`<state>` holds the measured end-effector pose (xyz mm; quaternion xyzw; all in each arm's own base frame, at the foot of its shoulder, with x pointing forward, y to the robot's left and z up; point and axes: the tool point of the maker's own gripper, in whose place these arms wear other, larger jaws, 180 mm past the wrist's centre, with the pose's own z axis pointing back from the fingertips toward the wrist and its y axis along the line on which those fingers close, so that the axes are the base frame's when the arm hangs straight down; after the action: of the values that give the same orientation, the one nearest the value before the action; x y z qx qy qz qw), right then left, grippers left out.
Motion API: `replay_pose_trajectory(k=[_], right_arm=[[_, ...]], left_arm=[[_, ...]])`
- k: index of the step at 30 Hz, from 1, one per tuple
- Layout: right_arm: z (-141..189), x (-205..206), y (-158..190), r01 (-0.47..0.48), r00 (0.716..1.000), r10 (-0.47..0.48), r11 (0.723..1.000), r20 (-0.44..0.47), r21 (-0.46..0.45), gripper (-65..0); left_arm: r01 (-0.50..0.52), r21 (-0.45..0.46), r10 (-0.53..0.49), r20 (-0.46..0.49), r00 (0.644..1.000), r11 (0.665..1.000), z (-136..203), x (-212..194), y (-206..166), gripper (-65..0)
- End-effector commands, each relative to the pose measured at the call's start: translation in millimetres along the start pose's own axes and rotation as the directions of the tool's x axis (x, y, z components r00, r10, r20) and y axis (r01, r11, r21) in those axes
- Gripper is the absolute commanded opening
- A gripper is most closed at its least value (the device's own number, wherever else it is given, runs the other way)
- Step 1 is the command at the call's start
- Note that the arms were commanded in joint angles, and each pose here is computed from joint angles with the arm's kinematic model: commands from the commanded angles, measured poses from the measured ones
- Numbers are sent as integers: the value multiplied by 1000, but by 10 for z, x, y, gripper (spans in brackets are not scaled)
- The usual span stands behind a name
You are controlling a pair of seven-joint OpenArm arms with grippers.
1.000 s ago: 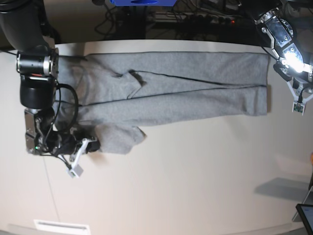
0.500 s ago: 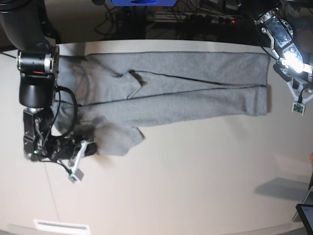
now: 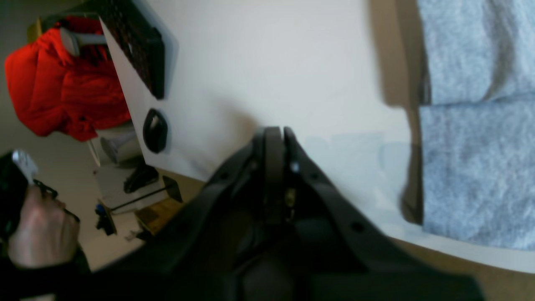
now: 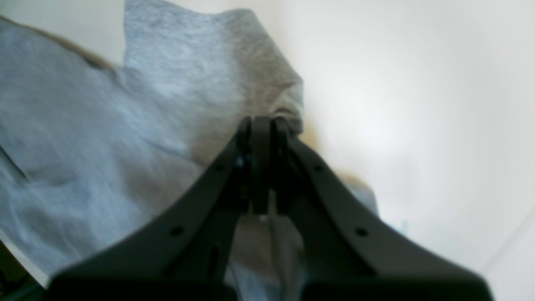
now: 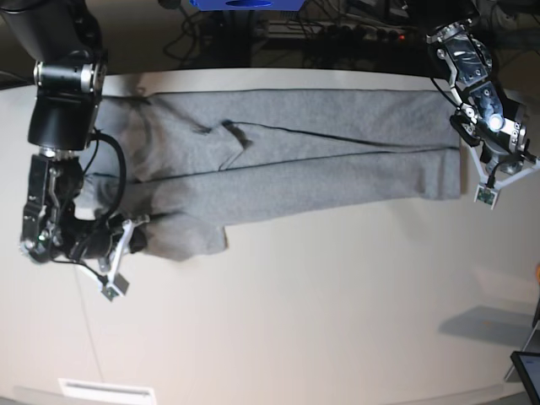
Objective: Fold the T-shirt properly
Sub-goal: 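Lower both grippers onto the two ends of the folded shirt and pinch, then drag the pinched shirt end with the right gripper toward the shirt's middle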
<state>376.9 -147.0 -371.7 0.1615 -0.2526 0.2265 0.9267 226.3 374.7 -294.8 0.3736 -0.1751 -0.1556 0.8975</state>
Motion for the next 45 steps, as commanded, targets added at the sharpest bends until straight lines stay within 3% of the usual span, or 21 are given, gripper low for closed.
replay_pose_trajectory(k=[1,15,22,32,38,45], right_arm=[[133,250,-3,-28,996,28,1000,83,-5,-650],[311,-92,368,-98,990,98,995,99,-4,-650],[474,-113,624,-146,978,140,989,156,25,-650],[533,-292,789,-166,976,161,986,147,24,-650],[542,-431,868,-166,978,160,986,130,33,-650],[525,-592,1052,-136,984,120,983,133,122,-650]], left_arm=[[-4,29,3,13,1000,1000,24,52,84,-650],[14,-13,-14,37,999,1000,8,185,-90,-650],[82,-103,-81,14,997,991,-143,199,-425,-650],[172,-175,-167,41,985,969,-180,327,-778,-650],[166,-185,-160,43,986,969,-172,340,-823,-650],[172,-258,-167,45,985,951,-333,261,-1060,-650]])
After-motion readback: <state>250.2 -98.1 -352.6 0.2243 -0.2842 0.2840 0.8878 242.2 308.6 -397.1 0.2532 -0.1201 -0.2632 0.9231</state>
